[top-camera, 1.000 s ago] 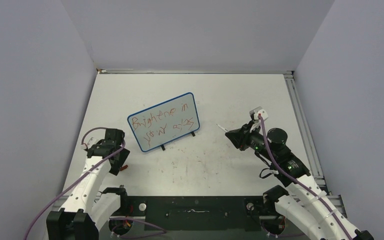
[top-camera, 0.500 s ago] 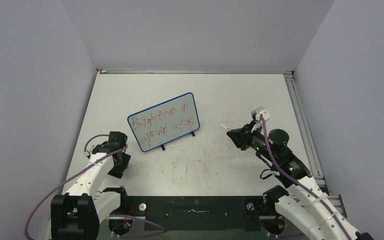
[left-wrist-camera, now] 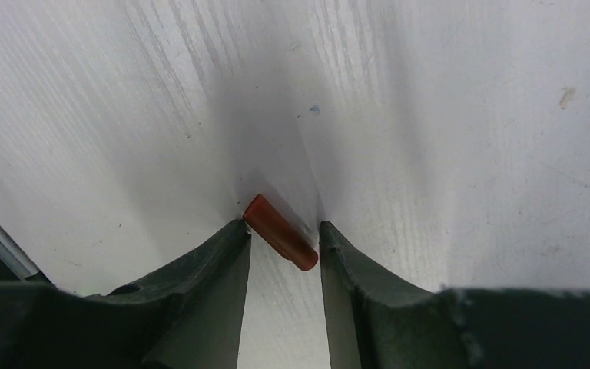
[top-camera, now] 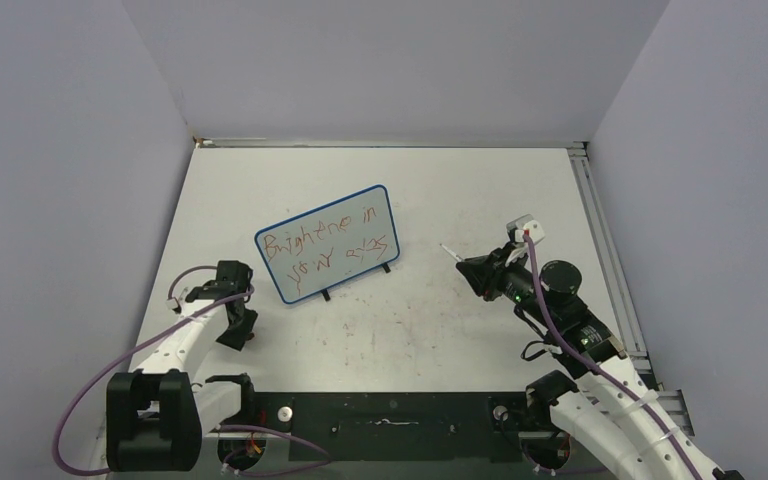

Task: Write a sentence on the whiteboard
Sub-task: Pick up the pen cap from the corner of the board, then insert the whiteboard marker without the cap into the pen cap, then put down the whiteboard marker at the center of the board, then reset both arms

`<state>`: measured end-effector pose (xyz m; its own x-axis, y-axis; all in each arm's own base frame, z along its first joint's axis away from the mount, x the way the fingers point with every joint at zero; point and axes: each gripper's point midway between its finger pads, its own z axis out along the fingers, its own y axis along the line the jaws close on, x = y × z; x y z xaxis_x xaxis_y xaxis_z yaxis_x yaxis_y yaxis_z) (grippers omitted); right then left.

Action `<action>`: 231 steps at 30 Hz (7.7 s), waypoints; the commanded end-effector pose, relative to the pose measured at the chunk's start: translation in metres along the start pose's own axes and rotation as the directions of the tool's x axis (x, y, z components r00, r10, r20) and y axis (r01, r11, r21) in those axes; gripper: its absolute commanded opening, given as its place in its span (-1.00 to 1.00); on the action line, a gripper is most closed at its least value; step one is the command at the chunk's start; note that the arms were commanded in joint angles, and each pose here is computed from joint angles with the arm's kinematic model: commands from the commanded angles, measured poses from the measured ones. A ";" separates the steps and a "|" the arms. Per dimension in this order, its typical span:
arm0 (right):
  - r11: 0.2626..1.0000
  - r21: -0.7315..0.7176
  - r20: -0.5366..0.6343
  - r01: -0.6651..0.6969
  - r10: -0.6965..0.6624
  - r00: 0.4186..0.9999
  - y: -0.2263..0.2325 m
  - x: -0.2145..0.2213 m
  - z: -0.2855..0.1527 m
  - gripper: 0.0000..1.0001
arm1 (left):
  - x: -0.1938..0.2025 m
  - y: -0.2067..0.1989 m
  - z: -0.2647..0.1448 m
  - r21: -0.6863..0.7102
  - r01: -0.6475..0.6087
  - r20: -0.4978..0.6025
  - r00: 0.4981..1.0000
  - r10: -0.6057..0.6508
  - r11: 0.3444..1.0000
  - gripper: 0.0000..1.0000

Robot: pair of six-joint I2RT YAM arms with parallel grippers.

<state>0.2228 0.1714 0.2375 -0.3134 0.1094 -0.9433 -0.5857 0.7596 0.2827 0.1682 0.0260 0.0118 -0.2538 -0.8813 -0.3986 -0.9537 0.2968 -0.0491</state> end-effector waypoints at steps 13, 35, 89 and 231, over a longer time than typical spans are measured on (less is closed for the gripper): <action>0.998 -0.045 0.081 0.035 -0.031 0.996 0.012 -0.026 -0.005 -0.89 | -0.016 -0.018 0.006 0.072 -0.021 0.025 0.999 0.019 0.997 -1.00; 0.964 -0.259 0.098 -0.057 0.085 0.992 0.105 0.035 0.027 -0.89 | 0.057 -0.088 -0.113 0.614 0.112 -0.240 0.970 0.049 0.782 -1.00; 0.976 -0.187 -0.304 0.112 -0.166 0.938 0.186 0.196 0.100 -0.89 | 0.153 -0.072 -0.089 0.588 0.343 -0.549 0.834 0.050 0.733 -1.00; 0.894 0.446 -0.078 0.049 -0.016 0.997 -0.093 0.035 0.061 0.79 | -0.040 -0.151 -0.277 0.664 -0.691 0.656 0.722 0.222 0.285 0.92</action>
<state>0.3036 0.1692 0.1441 -0.4071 0.0286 -0.9129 -0.1972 0.9732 0.1184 0.2638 -0.1088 0.2382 -0.4106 -0.4546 -0.7904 -0.0333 0.8738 -0.4852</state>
